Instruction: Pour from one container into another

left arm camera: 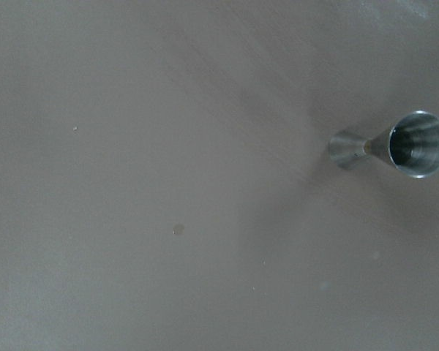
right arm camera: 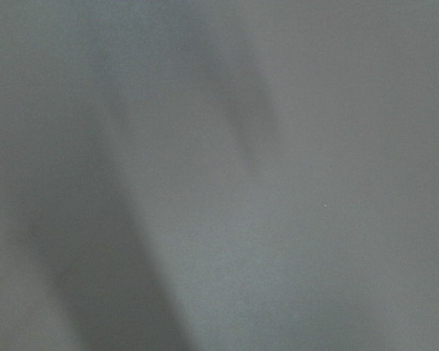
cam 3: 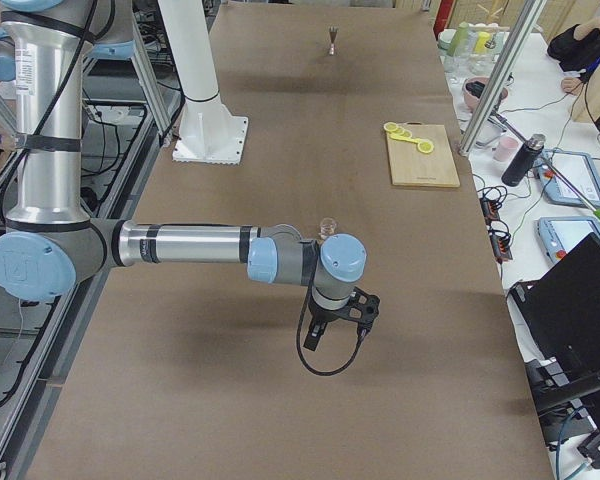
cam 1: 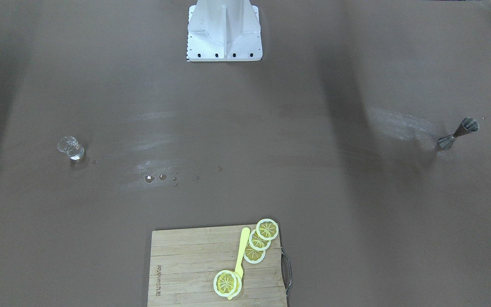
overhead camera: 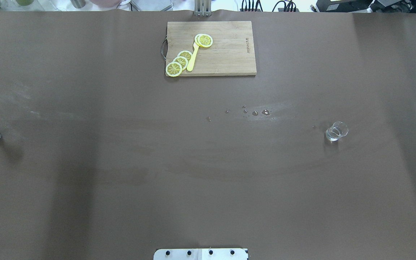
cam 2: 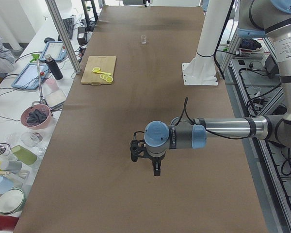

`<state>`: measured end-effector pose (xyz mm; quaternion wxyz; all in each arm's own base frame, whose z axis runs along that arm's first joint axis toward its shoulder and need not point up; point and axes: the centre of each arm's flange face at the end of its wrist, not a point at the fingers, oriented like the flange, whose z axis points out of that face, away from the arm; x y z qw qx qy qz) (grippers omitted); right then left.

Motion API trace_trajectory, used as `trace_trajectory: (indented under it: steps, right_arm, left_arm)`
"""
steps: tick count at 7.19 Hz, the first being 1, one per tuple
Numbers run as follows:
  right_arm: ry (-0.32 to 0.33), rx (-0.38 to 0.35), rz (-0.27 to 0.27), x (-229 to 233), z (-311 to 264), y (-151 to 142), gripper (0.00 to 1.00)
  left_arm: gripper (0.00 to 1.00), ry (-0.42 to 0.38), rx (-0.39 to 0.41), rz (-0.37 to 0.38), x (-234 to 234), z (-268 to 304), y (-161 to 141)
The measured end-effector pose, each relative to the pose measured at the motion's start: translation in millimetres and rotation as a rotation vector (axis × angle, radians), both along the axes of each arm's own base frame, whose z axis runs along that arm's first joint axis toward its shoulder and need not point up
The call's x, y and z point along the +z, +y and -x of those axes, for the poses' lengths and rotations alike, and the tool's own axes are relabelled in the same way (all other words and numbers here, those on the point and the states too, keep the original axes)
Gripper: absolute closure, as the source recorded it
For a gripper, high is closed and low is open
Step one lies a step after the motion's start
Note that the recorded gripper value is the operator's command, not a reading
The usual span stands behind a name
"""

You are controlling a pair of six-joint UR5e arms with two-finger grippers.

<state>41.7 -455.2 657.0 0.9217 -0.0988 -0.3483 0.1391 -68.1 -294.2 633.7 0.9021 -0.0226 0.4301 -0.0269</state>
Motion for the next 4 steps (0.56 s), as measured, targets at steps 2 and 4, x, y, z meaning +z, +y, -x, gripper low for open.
trace_trajectory:
  steps: [2, 4]
  right_arm:
    - [-0.001, 0.0, 0.0, 0.0, 0.1, 0.0, 0.0]
    - [-0.001, 0.0, -0.003, -1.5, 0.1, -0.7, 0.0]
  left_arm:
    - [0.02, 0.001, -0.008, 0.013, -2.4, 1.9, 22.5]
    - [0.02, 0.002, 0.014, -0.013, 2.6, 1.4, 34.3]
